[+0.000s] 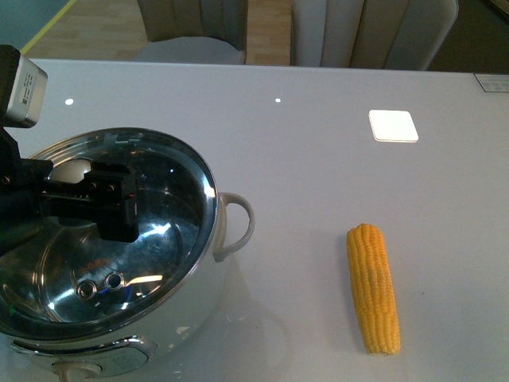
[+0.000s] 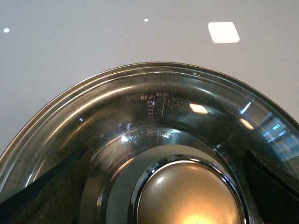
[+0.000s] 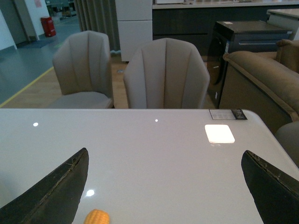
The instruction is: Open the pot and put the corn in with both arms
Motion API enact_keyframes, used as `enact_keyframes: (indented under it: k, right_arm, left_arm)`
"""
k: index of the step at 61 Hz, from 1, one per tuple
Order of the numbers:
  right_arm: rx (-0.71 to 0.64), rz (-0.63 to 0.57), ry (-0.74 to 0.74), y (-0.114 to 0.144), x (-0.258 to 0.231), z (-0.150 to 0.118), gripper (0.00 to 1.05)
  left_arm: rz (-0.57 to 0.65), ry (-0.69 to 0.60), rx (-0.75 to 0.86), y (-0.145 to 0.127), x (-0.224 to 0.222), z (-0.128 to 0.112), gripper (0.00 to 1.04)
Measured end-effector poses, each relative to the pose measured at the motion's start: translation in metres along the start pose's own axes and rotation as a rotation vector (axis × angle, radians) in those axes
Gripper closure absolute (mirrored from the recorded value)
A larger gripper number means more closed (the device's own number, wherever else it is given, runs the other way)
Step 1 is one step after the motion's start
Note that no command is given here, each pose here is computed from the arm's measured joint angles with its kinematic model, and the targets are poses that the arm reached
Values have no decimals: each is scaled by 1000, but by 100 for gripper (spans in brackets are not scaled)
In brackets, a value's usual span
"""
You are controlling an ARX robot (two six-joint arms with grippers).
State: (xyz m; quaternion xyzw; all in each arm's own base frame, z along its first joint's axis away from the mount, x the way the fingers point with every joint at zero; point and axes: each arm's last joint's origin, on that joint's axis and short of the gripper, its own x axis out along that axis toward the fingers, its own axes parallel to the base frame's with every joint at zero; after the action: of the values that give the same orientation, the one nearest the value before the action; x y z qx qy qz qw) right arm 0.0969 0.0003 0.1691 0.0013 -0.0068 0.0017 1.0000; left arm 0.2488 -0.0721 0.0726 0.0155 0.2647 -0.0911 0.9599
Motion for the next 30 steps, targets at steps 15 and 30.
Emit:
enact_keyframes:
  k: [15,30]
  right_arm:
    - [0,0,0,0,0,0,9]
    - [0,0,0,0,0,0,9]
  left_arm:
    - [-8,3,11,-4,5,1,46]
    - [6,-4,26,-5,4,3,63]
